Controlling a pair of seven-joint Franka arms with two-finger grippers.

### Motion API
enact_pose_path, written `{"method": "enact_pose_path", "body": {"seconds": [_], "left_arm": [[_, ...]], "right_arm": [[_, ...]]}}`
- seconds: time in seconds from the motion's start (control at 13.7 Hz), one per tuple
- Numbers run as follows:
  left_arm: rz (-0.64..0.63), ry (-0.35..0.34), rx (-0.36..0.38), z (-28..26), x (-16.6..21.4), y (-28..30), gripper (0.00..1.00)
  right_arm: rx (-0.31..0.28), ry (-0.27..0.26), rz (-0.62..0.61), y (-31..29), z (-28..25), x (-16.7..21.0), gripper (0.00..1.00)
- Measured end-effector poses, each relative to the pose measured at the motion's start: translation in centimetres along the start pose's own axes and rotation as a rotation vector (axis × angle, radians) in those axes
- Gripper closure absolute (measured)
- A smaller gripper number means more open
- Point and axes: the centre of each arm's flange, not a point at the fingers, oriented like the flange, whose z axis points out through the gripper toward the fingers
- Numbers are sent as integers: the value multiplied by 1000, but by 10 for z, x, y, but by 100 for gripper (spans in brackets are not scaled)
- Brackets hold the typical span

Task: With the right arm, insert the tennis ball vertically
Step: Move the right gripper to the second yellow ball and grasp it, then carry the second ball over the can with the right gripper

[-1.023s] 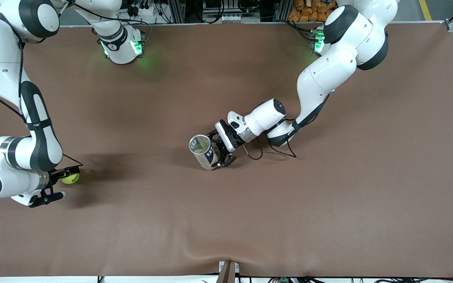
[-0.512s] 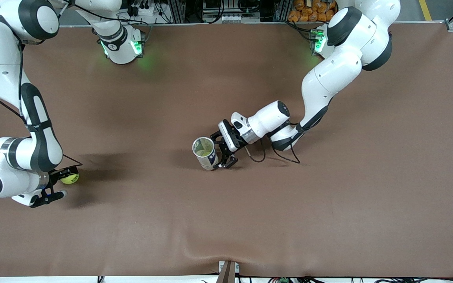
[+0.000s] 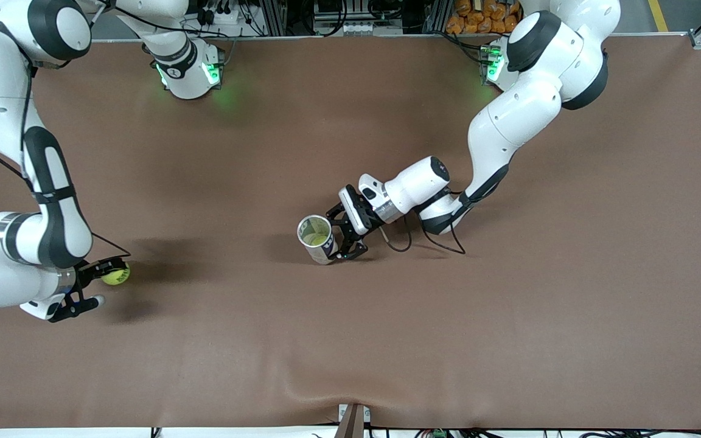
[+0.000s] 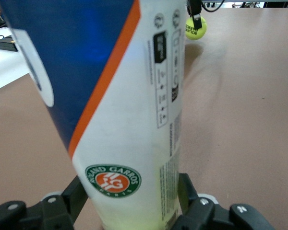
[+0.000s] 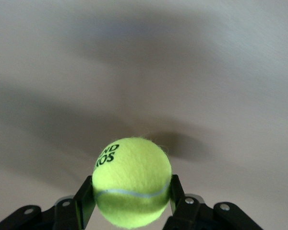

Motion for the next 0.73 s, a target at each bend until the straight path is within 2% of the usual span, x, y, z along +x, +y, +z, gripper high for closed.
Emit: {"method": "enact_pose_path", "body": {"seconds": [0.22,0.37,0.73], "left_arm": [[1,0,0,0,0,0,22],[1,0,0,0,0,0,22],[1,1,0,0,0,0,22]], "right_arm": [[162,32,57,-61,-31,12,35],[257,17,133,-117,-35,27,35],[338,-45,367,-263,-74,42,35]]}}
